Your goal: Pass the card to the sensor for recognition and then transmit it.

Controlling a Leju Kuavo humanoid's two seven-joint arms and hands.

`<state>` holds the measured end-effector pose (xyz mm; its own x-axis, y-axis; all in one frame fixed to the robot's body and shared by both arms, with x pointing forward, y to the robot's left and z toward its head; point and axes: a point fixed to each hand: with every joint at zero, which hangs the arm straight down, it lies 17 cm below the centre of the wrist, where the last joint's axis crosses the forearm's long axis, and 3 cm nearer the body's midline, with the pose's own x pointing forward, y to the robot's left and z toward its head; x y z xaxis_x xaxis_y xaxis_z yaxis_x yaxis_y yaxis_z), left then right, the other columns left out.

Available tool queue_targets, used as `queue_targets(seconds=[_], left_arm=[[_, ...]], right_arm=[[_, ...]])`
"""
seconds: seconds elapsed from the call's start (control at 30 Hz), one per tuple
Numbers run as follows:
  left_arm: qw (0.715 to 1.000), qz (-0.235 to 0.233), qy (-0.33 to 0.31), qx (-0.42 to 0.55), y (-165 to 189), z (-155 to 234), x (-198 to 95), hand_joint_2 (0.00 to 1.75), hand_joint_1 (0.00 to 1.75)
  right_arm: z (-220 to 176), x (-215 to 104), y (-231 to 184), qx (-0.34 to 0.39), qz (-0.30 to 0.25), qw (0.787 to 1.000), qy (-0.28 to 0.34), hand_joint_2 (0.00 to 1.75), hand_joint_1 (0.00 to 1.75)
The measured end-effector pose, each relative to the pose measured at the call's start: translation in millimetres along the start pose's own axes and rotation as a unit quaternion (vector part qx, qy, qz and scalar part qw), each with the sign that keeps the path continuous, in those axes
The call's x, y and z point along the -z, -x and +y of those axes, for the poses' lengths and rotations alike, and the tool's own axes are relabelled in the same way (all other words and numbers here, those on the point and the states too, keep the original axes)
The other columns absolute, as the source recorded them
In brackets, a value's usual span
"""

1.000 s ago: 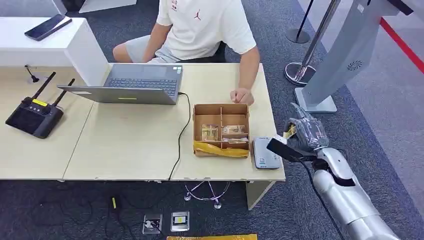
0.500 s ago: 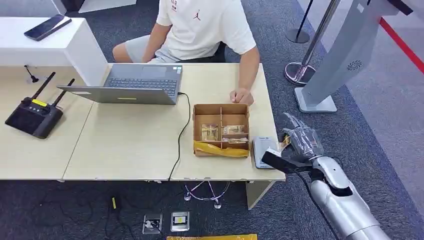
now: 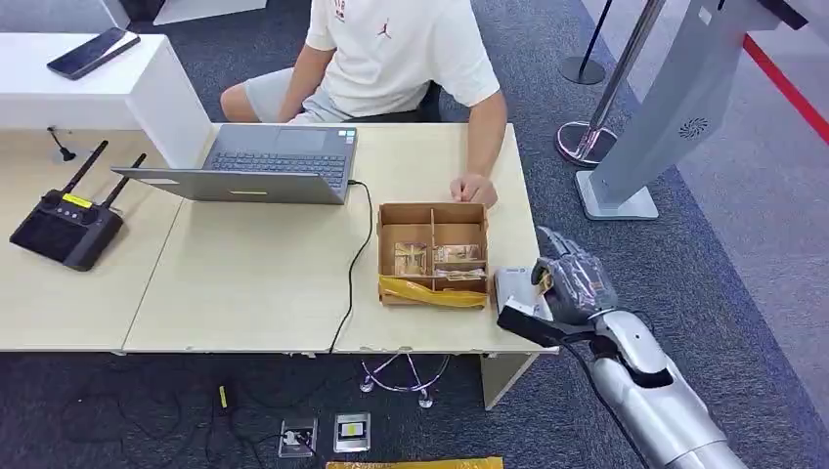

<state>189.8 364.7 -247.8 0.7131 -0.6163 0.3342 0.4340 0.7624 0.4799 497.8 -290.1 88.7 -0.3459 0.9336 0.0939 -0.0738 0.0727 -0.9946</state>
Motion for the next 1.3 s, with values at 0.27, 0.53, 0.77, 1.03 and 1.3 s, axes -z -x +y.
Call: queue_targets(seconds=[0.27,0.53,0.77,1.03,1.3], left_arm=[[1.0,-0.002,0.001,0.005,-1,-1,0,0.0,0.0],[1.0,-0.002,0.001,0.004,-1,-1,0,0.0,0.0],[1.0,-0.002,0.001,0.004,-1,-1,0,0.0,0.0],[1.0,-0.003,0.002,0.008,-1,-1,0,0.0,0.0],[1.0,-0.006,0.004,0.016,-2,-2,0,0.0,0.0]], right_arm=[[7,0,-4,0.002,-0.002,1.0,-0.007,1.75,1.75],[16,-1,-7,0.006,-0.003,1.0,-0.016,1.75,1.75],[27,-1,-17,0.011,-0.01,1.0,-0.027,1.75,1.75],[38,-4,-23,0.018,-0.012,0.999,-0.038,1.75,1.75],[48,-7,-27,0.026,-0.012,0.998,-0.048,1.75,1.75]])
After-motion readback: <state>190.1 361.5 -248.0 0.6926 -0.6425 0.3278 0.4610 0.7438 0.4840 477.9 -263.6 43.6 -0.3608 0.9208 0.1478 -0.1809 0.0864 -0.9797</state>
